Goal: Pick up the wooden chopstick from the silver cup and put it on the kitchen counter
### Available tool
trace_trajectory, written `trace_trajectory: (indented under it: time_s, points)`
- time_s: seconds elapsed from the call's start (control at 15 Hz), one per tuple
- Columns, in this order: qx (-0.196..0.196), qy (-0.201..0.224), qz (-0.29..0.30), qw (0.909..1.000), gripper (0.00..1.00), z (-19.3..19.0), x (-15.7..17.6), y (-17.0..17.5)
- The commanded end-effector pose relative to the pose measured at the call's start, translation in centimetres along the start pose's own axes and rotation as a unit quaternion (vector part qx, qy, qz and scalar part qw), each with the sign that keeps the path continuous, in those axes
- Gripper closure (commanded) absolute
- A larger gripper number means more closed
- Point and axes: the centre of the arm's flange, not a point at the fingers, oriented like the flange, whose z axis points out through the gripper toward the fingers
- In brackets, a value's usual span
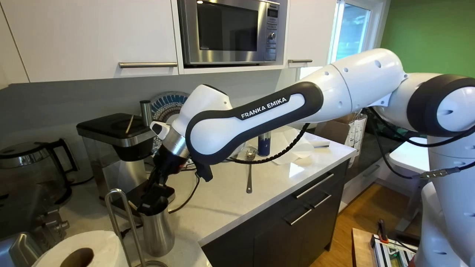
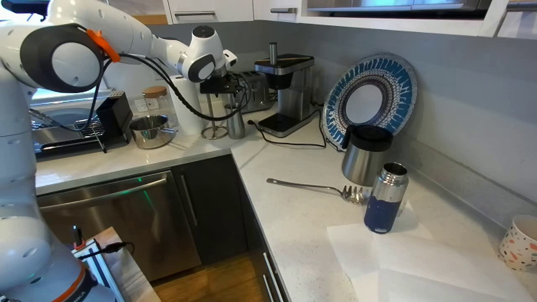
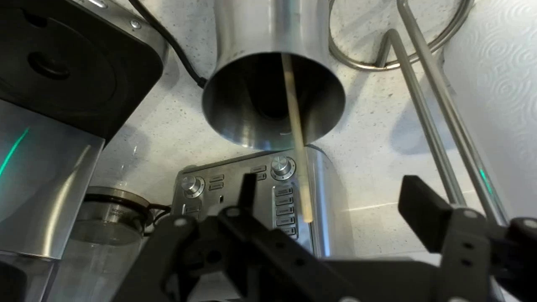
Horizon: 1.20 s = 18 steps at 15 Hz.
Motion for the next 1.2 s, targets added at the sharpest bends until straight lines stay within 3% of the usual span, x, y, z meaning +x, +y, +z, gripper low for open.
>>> trace_trajectory:
  time_s: [0.0,0.27,0.4,0.93,1.07,1.13]
  points:
    - [0.019,0.014,-0.027,0.9993,0.45,1.2,0.1,1.0]
    - [0.026,0.018,-0.046,0.9985,0.62,1.9,0.2,1.2]
    - [0.028,0.022,-0.052,0.9980,0.58,2.1,0.3,1.3]
    - [0.035,0.034,-0.070,0.9964,0.63,3.0,0.3,2.0]
    - [0.039,0.036,-0.071,0.9961,0.87,3.2,0.3,2.2]
    - [0.041,0.037,-0.070,0.9960,0.91,3.2,0.3,2.2]
